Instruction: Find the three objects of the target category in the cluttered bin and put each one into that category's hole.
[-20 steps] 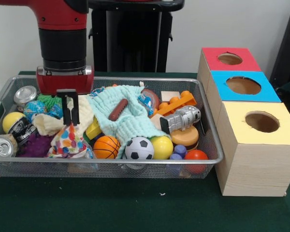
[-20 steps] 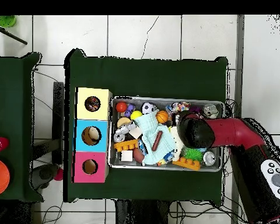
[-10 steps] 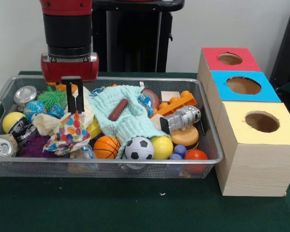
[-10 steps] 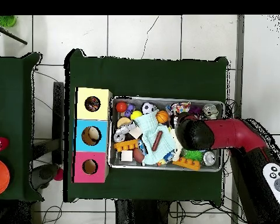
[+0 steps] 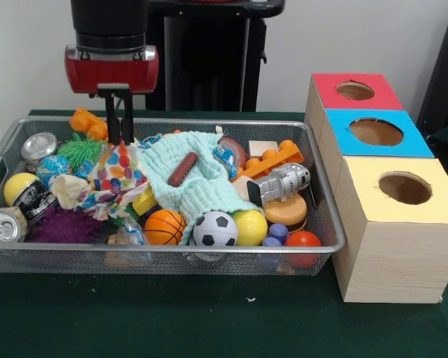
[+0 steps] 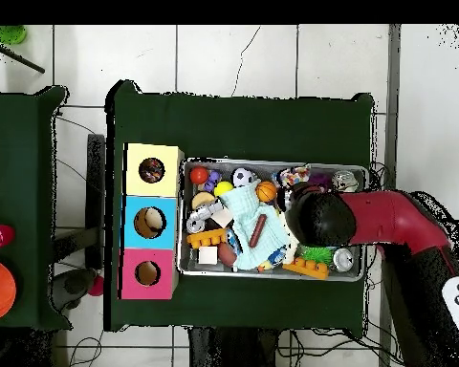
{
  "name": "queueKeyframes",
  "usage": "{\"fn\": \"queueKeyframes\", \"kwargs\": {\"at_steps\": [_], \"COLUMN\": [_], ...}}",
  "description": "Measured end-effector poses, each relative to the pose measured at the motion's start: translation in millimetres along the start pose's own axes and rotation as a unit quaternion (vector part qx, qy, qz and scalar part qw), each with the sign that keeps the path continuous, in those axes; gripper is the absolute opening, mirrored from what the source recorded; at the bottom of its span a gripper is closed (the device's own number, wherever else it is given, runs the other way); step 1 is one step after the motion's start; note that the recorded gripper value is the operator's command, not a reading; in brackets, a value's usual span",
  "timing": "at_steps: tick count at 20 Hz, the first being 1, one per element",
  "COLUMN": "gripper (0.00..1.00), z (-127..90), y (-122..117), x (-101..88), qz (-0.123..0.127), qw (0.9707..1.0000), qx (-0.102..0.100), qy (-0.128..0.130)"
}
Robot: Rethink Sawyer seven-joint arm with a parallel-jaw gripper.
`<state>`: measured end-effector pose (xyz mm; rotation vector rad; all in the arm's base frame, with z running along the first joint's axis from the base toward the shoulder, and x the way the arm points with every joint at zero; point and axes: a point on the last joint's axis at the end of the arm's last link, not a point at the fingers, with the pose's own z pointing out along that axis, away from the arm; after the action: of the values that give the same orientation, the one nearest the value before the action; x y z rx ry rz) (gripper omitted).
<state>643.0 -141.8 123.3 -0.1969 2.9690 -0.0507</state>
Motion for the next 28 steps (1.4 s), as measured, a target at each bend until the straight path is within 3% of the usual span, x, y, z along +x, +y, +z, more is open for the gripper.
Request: {"fn": "queueKeyframes", "kwargs": {"at_steps": [3,14,28], "gripper": [0.00,0.00,0.00], "z": [-14.7,-49.0,-83.3], "y": [3.7,33.9,116.4], "x": [-7.2,-33.0,-62.0], "qz": [0.003,0.031,-0.001], "qw": [1.0000,0.9988,0.9981], "qx": [-0.001,-0.037,-0.062], "qy": [0.001,-0.013,0.000]}}
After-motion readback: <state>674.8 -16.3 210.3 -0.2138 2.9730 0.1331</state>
